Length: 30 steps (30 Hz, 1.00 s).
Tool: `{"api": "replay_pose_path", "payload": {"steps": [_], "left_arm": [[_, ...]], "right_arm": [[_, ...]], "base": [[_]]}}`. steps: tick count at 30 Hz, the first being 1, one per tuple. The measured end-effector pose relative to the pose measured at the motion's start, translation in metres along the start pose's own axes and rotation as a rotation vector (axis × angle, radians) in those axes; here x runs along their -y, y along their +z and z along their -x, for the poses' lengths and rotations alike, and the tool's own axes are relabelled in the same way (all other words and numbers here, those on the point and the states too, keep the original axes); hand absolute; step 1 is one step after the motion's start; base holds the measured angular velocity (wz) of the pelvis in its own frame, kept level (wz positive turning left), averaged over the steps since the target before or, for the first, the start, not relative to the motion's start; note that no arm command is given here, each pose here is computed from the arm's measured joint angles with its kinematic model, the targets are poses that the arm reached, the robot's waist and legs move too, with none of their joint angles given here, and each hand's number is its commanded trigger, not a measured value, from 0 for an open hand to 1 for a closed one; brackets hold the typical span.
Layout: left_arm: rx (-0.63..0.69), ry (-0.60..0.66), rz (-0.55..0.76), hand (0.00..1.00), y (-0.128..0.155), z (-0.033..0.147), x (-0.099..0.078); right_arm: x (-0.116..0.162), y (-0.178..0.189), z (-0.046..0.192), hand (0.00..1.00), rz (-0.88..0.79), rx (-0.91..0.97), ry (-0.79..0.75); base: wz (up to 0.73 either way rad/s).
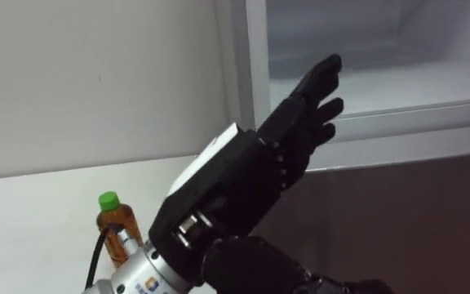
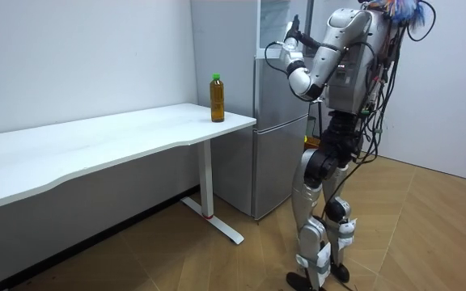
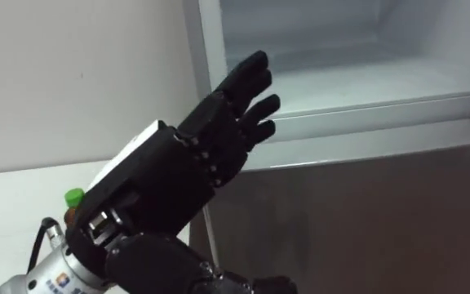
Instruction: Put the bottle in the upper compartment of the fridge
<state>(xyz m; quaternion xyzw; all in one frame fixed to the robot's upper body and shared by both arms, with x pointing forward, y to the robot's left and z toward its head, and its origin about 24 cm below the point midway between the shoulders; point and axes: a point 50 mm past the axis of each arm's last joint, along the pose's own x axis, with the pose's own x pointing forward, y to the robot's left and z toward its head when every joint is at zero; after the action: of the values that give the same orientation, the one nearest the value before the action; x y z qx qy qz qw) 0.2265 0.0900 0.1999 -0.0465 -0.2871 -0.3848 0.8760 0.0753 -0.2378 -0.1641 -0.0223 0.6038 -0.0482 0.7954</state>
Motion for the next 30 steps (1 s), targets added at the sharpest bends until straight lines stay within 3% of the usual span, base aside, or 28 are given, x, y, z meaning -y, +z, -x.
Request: {"api": "replay_pose_path", "payload": {"steps": [4, 13, 21, 30], "left_arm": [[0.018, 0.035, -0.056, 0.0, 0.007, 0.001, -0.002], [0.033, 0.25, -0.165, 0.0, 0.022, 0.016, -0.036], [-0.035, 0.539, -0.241, 0.0, 0.022, 0.062, -0.061], [-0.006, 0.798, -0.276, 0.0, 0.033, 0.097, -0.079]], "right_arm": [[-0.002, -0.003, 0.0, 0.0, 0.002, -0.008, 0.006], [-0.004, -0.01, 0.001, 0.0, -0.009, -0.01, 0.015], [-0.009, -0.023, 0.002, 0.0, -0.064, -0.03, 0.004], [-0.008, -0.032, 0.004, 0.0, -0.141, -0.033, -0.003]], "base": [[0.08], [0.01], [0.04], [0.07]]}}
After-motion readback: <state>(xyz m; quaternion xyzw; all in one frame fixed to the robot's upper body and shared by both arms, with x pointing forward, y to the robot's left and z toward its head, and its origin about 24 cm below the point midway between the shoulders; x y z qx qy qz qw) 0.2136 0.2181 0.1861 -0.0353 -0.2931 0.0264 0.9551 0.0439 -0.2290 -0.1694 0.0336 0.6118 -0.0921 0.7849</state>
